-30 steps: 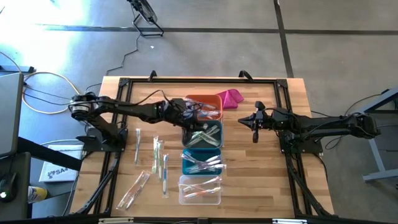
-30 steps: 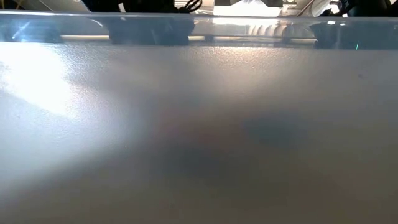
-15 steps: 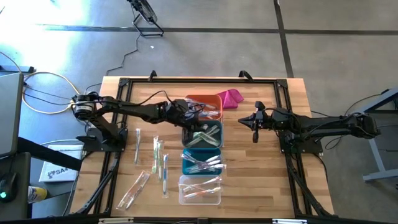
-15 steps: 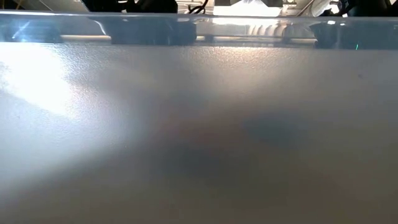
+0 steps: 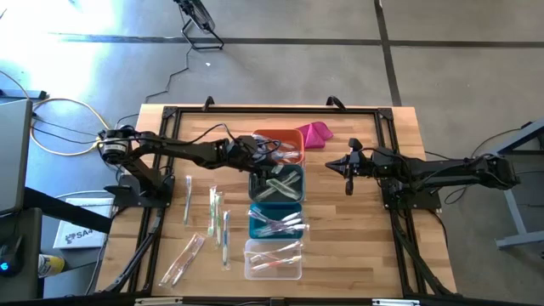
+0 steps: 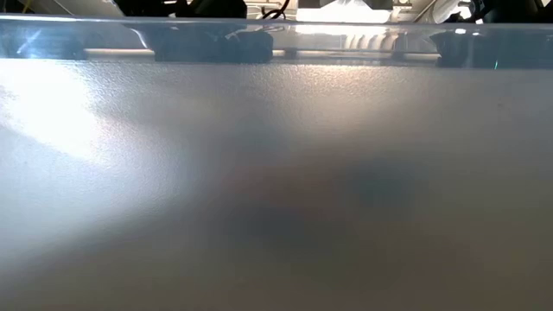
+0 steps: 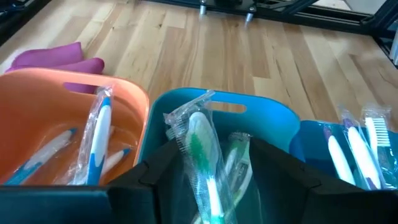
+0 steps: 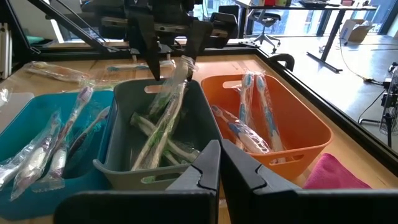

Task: Pick & Place Toothbrushes
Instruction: Put the green toothbrush into the green bin, then put the blue toothbrush into the orange bin

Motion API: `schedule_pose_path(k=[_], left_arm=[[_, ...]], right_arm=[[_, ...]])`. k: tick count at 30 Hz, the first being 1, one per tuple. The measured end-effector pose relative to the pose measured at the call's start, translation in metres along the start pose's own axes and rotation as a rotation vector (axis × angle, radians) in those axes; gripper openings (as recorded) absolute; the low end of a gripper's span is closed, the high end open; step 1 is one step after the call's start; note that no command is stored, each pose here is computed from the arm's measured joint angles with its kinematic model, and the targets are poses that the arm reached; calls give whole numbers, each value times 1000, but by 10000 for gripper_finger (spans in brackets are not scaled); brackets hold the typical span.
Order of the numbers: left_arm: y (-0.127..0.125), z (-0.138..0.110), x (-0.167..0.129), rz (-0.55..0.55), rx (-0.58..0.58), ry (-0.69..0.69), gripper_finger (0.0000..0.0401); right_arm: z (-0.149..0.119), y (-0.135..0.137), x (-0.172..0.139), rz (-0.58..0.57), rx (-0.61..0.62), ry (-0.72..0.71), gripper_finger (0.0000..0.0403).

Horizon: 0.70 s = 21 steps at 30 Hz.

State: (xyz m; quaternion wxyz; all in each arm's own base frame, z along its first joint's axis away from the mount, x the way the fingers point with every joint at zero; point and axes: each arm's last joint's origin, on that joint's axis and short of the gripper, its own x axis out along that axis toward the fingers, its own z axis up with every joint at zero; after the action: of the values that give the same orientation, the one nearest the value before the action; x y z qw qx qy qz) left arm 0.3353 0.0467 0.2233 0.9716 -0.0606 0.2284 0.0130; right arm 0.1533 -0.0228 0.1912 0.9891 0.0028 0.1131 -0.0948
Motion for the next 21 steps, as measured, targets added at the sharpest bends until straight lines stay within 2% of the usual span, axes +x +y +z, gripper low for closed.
schedule_pose_path(k=[7, 12, 21], left_arm=[[1, -1, 0, 32, 75, 8, 180], [2, -1, 0, 85, 87, 8, 180], [2, 0, 0, 87, 95, 5, 180]], right_arm=[[0, 0, 0, 0, 0, 0, 4], [0, 0, 0, 0, 0, 0, 4], [0, 0, 0, 0, 0, 0, 4]])
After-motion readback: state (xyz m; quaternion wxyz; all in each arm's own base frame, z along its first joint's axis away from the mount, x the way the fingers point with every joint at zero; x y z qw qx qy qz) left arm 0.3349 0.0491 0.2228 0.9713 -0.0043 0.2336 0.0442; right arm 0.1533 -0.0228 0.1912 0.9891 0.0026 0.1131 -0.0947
